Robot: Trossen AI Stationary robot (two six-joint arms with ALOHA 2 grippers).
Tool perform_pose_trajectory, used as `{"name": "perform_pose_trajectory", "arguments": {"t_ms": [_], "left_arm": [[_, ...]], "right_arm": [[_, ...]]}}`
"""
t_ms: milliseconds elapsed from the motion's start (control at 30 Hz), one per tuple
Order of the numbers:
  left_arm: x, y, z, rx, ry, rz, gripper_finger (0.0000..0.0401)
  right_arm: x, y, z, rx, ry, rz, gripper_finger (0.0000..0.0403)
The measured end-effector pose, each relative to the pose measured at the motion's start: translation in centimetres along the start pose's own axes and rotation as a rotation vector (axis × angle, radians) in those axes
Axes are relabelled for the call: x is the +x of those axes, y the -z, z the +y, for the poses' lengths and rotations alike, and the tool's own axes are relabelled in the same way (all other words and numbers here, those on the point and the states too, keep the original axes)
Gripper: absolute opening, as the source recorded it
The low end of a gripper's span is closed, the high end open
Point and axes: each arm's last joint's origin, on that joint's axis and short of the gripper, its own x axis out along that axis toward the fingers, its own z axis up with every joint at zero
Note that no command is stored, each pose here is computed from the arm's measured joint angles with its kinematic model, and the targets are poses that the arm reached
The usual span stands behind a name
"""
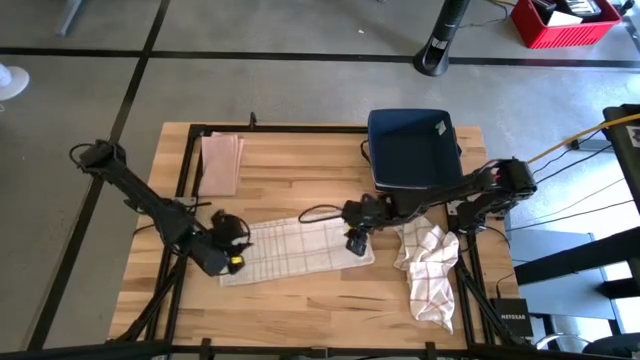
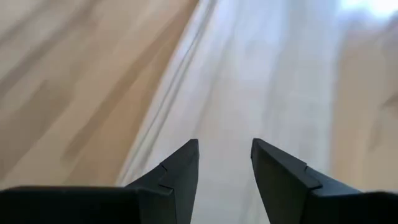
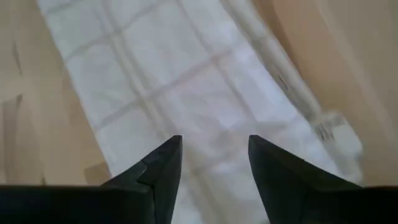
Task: Fold towel
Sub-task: Fold the white patterned towel
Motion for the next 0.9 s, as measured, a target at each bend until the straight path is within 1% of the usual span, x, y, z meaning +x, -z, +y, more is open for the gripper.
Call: {"name": "perform_pose_trajectory", "arguments": {"t_ms": [100,233,333,400,467,600,667,767,900], "left_arm": [[1.0,-1.4,-1.2,0.055,0.064,-0.095,0.014],[3.1,-3.0,-2.2,0.132,0.09,-0.176,0.014],[5.1,-3.5,-2.6,0.182,0.09,-0.19,0.014],[6.6,-3.7,-2.8,0.209,0.096,-0.182,0.014],[8.0,-3.5,-2.7,0.239,0.092,-0.155,0.014],[10.4,-2.6,-2.7,0.256,0.055,-0.103,0.014],[11.3,-2.0,-2.7,0.272,0.037,-0.08,0.014],[12.2,-1.2,-2.7,0.296,0.015,-0.046,0.014],[12.9,-0.5,-2.6,0.314,-0.005,-0.018,0.014]], "right_arm": [[-1.1,1.6,0.3,0.09,0.012,0.027,0.0186],[-1.9,4.3,0.4,0.251,-0.015,0.004,0.0187],[-1.2,6.6,-0.1,0.376,-0.036,-0.002,0.0198],[-0.7,7.7,-0.5,0.447,-0.08,0.005,0.0215],[-0.1,8.8,-1.0,0.507,-0.102,0.019,0.0236],[0.4,9.8,-1.8,0.591,-0.087,0.012,0.0274],[0.7,10.3,-2.2,0.622,-0.054,0.006,0.0285],[1.1,10.6,-2.5,0.669,-0.037,-0.033,0.0288],[1.5,11.1,-3.1,0.732,-0.037,-0.079,0.028]]}}
